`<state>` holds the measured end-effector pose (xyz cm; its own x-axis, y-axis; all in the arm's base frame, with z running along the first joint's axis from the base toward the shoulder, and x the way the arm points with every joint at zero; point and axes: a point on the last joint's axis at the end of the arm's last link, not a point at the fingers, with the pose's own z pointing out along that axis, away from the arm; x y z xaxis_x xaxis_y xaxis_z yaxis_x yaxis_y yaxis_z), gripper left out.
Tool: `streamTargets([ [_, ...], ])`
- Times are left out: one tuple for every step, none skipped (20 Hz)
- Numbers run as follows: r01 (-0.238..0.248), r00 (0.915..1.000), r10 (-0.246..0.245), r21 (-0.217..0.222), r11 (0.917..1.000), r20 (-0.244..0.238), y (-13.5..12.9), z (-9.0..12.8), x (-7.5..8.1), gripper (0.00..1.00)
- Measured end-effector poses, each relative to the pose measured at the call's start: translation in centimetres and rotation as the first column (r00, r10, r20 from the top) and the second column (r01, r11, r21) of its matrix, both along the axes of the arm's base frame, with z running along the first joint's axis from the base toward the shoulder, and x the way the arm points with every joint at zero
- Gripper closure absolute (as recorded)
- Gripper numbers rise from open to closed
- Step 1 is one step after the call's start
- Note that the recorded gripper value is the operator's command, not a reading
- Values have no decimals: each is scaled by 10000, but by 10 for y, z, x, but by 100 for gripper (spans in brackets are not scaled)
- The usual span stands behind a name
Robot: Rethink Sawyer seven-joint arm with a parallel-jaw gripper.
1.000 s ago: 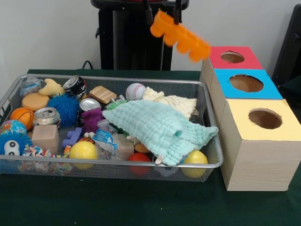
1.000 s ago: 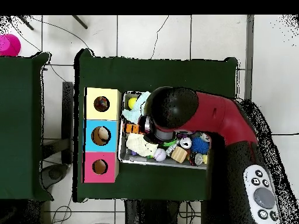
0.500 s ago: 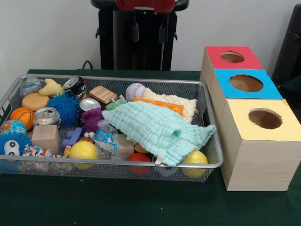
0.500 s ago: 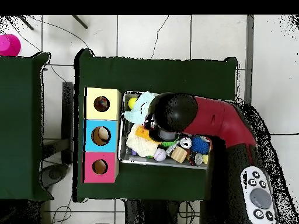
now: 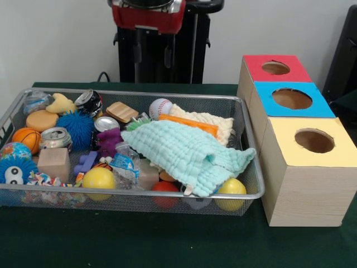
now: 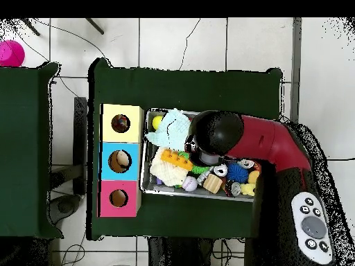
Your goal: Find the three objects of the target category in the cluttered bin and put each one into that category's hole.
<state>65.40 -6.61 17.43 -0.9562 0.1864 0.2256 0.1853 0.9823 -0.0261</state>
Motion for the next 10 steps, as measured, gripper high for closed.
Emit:
streamTargets([
  [2, 10000, -2, -62, 10000, 8, -6, -4, 2, 0],
  [-1, 10000, 1, -108, 9999, 22, -9, -7, 3, 0],
  [9, 10000, -8, -163, 9999, 52, -15, -11, 6, 0],
  [39, 9999, -35, -276, 9996, 120, -26, -19, 10, 0],
  [76, 9998, -70, -338, 9994, 165, -34, -24, 12, 0],
  [91, 9998, -85, -364, 9993, 183, -37, -26, 13, 0],
  [146, 9995, -133, -488, 9987, 277, -50, -34, 17, 0],
  [176, 9993, -156, -565, 9982, 341, -58, -39, 19, 0],
  [212, 9990, -186, -632, 9978, 410, -66, -44, 21, 0],
  [249, 9986, -216, -698, 9973, 480, -74, -48, 23, 0],
])
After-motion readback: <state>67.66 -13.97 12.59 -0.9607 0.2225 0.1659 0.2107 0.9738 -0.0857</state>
